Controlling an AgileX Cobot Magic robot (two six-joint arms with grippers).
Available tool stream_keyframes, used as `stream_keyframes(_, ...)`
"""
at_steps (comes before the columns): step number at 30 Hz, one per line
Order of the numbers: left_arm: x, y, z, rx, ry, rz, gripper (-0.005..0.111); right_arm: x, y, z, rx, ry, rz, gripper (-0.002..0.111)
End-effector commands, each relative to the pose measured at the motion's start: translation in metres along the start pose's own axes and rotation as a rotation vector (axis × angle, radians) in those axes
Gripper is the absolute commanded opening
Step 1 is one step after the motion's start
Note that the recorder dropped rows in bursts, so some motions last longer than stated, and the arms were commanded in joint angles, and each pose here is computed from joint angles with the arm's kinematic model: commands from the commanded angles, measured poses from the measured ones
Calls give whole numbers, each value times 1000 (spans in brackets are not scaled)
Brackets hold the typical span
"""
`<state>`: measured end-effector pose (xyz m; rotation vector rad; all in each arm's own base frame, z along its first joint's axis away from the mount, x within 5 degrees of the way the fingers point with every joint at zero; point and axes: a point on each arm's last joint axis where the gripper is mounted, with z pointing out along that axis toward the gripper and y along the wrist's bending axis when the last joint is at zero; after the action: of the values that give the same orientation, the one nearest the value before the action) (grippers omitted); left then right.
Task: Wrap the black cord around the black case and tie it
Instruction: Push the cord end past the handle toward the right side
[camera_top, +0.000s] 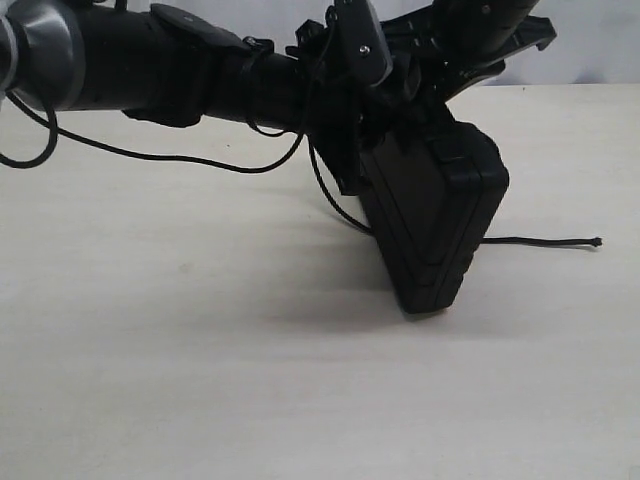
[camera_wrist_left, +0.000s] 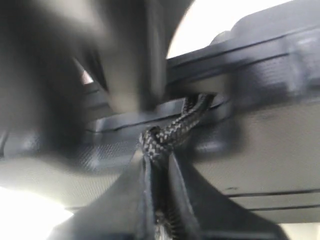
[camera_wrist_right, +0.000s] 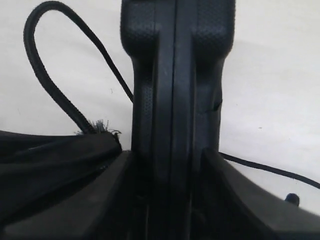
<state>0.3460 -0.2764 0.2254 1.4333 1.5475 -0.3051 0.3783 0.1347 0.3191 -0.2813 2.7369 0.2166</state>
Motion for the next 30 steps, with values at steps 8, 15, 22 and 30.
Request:
stream_keyframes(8, 23, -8, 19, 31, 59, -26, 0, -2, 19, -14, -155, -24, -12, 43)
stream_keyframes(15, 9, -6, 18, 52, -41, -101, 0, -2, 27, -18, -246, -29, -27, 43)
stream_keyframes(22, 10, -3, 18, 26, -23, -101, 0, 6, 30, -34, -277, -1, -83, 43)
stream_keyframes(30, 11, -3, 18, 24, -18, -94, 0, 7, 18, -58, -134, -96, -122, 43)
